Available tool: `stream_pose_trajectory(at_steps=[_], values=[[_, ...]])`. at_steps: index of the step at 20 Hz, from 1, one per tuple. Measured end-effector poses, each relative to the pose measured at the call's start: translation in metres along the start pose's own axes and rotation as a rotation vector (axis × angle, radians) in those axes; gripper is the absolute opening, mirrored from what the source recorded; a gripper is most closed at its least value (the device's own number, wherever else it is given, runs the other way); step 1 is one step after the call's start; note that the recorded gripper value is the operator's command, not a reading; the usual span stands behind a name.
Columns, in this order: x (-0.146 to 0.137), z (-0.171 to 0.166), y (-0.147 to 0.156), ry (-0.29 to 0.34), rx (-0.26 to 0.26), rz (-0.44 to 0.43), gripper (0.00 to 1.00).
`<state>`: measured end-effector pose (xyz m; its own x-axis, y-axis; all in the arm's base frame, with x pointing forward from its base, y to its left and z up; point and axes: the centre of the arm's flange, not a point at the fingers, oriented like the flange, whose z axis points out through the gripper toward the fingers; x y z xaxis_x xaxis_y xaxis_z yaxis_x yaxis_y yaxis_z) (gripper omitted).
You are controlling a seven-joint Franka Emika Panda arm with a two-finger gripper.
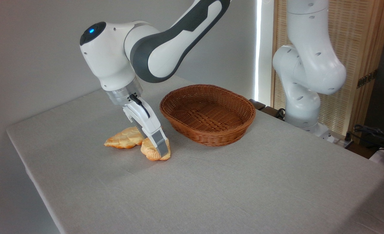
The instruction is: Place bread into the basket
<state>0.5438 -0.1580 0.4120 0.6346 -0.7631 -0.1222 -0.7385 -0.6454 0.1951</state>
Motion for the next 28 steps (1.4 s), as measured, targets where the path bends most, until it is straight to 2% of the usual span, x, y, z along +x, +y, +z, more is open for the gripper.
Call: stream_pose_trajectory(at_steps=[1, 2, 5, 6, 22, 25, 28], values=[[0.001, 0.001, -0.001, 0.001, 0.000, 0.000, 1.00], [0.001, 0.001, -0.001, 0.004, 0.002, 0.000, 0.93], [0.002, 0.000, -0.001, 0.009, 0.007, 0.000, 0.46], [0.002, -0.001, -0.002, 0.011, 0.008, 0.001, 0.43], [0.002, -0.007, -0.003, 0.023, 0.016, -0.001, 0.44], [-0.001, -0.019, -0.006, 0.042, 0.030, -0.007, 0.45], [-0.008, -0.053, 0.002, 0.093, 0.069, -0.004, 0.45]])
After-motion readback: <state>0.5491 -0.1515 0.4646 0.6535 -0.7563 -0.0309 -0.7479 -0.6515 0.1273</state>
